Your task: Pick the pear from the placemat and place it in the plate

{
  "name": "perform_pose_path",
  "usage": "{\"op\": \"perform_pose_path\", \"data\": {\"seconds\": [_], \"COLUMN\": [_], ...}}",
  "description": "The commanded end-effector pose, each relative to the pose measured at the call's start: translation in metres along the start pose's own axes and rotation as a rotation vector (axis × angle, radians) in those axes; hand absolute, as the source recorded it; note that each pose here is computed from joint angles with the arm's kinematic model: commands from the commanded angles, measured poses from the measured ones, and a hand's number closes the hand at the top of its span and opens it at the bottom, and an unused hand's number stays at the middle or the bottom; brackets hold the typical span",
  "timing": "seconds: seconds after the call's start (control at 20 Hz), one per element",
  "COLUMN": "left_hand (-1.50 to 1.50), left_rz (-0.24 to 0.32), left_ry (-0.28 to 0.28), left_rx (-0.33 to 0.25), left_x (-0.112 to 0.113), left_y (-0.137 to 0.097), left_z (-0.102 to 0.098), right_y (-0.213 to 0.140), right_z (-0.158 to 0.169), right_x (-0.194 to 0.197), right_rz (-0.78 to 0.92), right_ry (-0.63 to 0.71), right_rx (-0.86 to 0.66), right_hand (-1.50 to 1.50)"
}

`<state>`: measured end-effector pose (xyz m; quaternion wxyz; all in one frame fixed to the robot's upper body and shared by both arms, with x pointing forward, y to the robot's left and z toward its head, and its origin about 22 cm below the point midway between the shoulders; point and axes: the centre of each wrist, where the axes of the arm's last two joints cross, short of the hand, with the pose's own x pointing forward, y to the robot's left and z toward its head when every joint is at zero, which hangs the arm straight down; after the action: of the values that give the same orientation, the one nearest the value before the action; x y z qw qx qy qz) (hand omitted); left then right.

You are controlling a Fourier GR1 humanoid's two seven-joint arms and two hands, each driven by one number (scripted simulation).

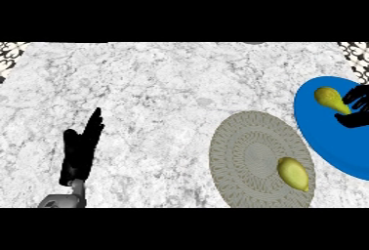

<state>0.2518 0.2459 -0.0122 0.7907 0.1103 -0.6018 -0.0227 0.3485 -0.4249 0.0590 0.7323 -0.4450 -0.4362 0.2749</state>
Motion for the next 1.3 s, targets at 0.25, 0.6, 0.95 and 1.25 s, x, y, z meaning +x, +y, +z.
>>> {"op": "perform_pose_path", "data": {"seconds": [0.25, 0.6, 0.95, 1.25], "left_hand": [0.00, 0.00, 0.00, 0.00], "left_rz": [-0.009, 0.020, 0.007, 0.010], "left_ry": [0.017, 0.021, 0.003, 0.012], "left_rx": [0.021, 0.036, 0.005, 0.027], "left_x": [-0.007, -0.004, 0.007, -0.013], "left_y": [0.009, 0.010, 0.009, 0.002], "left_z": [-0.002, -0.005, 0.009, 0.004], "right_y": [-0.016, -0.030, -0.024, 0.005], "right_z": [-0.002, 0.009, 0.013, 0.025], "right_x": [-0.016, -0.057, -0.093, -0.088], "right_rz": [-0.282, -0.760, -0.848, -0.858], "right_ry": [-0.266, -0.346, -0.365, -0.453], "right_rx": [-0.034, -0.180, -0.108, -0.074], "right_hand": [-1.50, -1.50, -1.50, -1.50]}}
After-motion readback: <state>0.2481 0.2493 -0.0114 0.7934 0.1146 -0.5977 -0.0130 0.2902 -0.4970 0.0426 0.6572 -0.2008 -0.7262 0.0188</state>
